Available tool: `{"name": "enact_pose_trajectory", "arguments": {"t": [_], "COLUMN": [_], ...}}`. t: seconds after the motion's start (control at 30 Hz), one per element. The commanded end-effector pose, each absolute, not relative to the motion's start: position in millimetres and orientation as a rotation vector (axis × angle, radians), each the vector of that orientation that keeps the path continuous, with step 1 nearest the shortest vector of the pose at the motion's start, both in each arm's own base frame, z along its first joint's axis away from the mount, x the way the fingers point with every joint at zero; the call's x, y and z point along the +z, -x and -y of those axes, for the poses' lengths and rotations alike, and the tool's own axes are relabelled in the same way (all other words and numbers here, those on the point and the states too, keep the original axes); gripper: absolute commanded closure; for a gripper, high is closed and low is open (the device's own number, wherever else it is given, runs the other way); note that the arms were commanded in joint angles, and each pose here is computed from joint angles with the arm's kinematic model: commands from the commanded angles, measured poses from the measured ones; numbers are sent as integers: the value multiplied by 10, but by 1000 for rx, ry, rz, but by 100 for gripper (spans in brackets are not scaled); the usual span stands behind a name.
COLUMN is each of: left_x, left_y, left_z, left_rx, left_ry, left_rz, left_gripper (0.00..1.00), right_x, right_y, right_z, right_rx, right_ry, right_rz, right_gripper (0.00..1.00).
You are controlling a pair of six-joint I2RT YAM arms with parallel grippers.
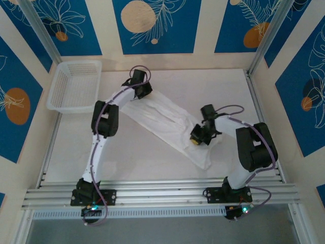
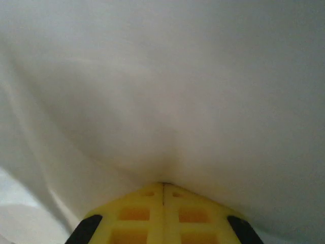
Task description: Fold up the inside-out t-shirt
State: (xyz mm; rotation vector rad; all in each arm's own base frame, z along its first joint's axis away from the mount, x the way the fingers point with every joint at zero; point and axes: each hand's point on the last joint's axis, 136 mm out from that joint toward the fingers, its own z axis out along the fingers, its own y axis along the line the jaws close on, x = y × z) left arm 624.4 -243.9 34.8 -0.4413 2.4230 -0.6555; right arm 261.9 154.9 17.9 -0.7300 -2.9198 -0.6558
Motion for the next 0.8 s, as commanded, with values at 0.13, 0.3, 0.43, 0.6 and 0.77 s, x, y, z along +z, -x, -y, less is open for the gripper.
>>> {"name": "enact_pose_trajectory", "arguments": {"t": [0.13,0.3,0.43,0.6,0.77], "left_x": [326,637,1205,2246,2840], "left_y": [-6496,-6585,-6512,-6103,-5205], "left_z": [2583,2547,2547,2458,2142], "left_rx": [-770,-790,-821,-843,-824], "left_ry": [389,383,324,204,141], "left_rz": [-2381,-2313,-2276,-2173,-2132], "left_gripper": [100,100,88,63,52], "right_x": [50,220,781,1242,1178], "right_y": [-1821,-1644,-1811,-2173,-2146], "right_z": [-2908,-3797,-4035,-3576,-3066], "right_rx": [-614,-558,-768,-1068,-1169], "right_ry": [269,-290,-404,-126,-1], "right_rz": [2786,2773,2854,2981,2983], "right_gripper": [100,100,100,100,74]}}
